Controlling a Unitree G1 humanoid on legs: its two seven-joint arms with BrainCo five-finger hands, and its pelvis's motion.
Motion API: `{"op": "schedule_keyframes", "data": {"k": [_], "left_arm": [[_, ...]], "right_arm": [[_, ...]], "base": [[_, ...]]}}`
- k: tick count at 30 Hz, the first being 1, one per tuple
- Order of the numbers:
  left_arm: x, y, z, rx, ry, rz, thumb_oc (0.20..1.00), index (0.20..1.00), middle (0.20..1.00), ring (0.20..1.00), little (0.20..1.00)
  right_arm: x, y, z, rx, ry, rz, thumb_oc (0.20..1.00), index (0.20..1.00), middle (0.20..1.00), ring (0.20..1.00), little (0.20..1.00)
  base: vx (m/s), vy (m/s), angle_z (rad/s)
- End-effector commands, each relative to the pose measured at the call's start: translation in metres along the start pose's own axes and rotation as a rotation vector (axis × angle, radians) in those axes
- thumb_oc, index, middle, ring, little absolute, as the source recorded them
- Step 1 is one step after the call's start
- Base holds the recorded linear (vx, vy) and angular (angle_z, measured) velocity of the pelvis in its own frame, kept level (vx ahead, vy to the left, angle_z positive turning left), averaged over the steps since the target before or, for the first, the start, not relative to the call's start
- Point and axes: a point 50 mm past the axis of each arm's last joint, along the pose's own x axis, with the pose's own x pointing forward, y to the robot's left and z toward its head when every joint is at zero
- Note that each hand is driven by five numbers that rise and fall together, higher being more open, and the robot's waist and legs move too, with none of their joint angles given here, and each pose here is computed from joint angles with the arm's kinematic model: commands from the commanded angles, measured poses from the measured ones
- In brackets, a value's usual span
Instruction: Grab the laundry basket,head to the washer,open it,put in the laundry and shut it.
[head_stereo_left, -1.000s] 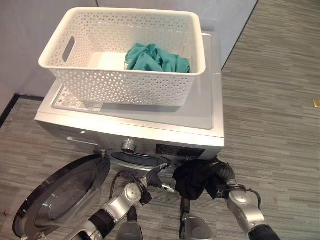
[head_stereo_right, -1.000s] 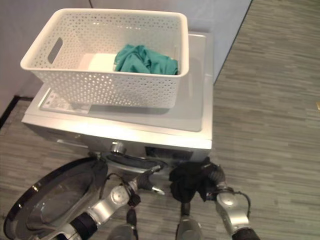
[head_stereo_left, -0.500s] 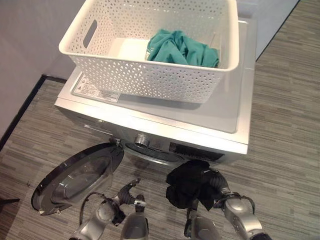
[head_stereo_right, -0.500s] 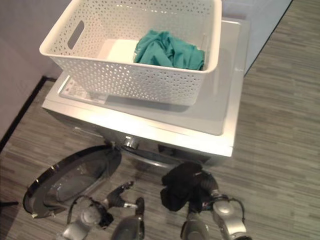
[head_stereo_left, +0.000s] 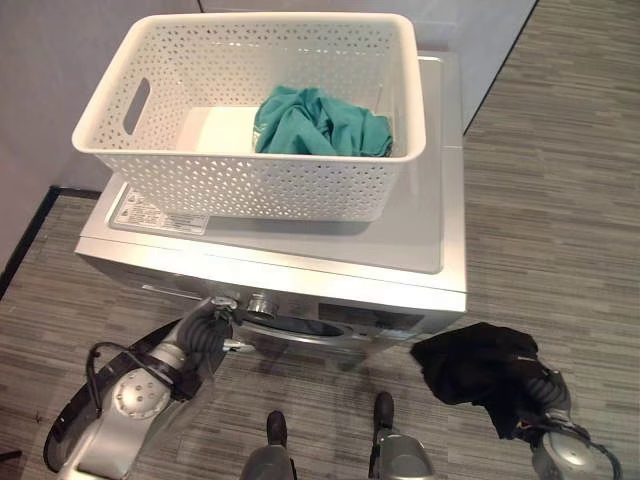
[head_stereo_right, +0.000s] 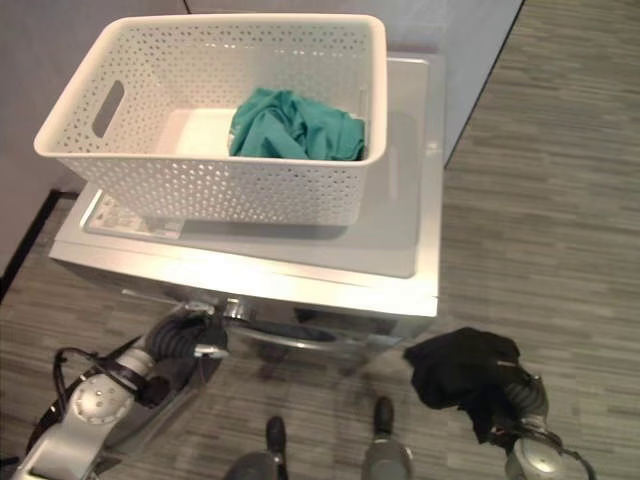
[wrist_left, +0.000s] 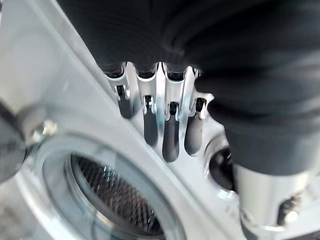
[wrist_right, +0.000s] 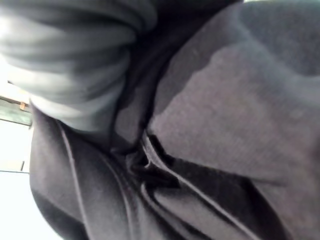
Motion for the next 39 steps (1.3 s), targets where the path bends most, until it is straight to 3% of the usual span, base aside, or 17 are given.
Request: {"op": "schedule_keyframes", "data": {"k": [1,5,11,13,18,29,39], "left_arm": [[-0.01,0.048,0.06,0.102,-0.323,0.167,1.0,1.0,1.0,1.0,1.0],[-0.012,0.062,0.091,0.08,-0.49,0.159,1.0,1.0,1.0,1.0,1.0],[-0.006,0.069,0.107,0.161,-0.531,0.116,1.0,1.0,1.0,1.0,1.0],[-0.008,0.085,0.106,0.219,-0.515,0.197,1.0,1.0,1.0,1.0,1.0],[-0.012,0.09,0.111,0.232,-0.551,0.252,1.0,1.0,1.0,1.0,1.0],[0.033,0.067,0.147,-0.044,-0.752,0.205,1.0,1.0,1.0,1.0,1.0],[0.102,0.015,0.209,-0.268,-0.822,-0.015,1.0,1.0,1.0,1.0,1.0]], "right_arm": [[0.007,-0.009,0.055,-0.004,-0.271,-0.047,0.2,0.2,0.2,0.2,0.2],[0.01,0.001,0.092,0.009,-0.426,-0.013,0.2,0.2,0.2,0.2,0.2],[0.016,0.003,0.123,0.024,-0.541,-0.039,0.2,0.2,0.2,0.2,0.2],[0.014,0.003,0.137,0.012,-0.598,-0.041,0.2,0.2,0.2,0.2,0.2],[0.011,-0.005,0.156,0.007,-0.677,-0.111,0.2,0.2,0.2,0.2,0.2],[0.003,0.016,0.235,0.071,-0.97,-0.167,0.2,0.2,0.2,0.2,0.2],[-0.02,0.068,0.307,0.188,-1.202,-0.054,0.2,0.2,0.2,0.2,0.2]], "base": [[0.02,-0.02,-0.12],[0.04,-0.027,-0.1],[0.02,-0.018,0.0],[0.01,-0.051,0.0],[0.02,-0.037,0.03],[0.01,-0.013,0.06],[0.0,-0.003,-0.01]]}}
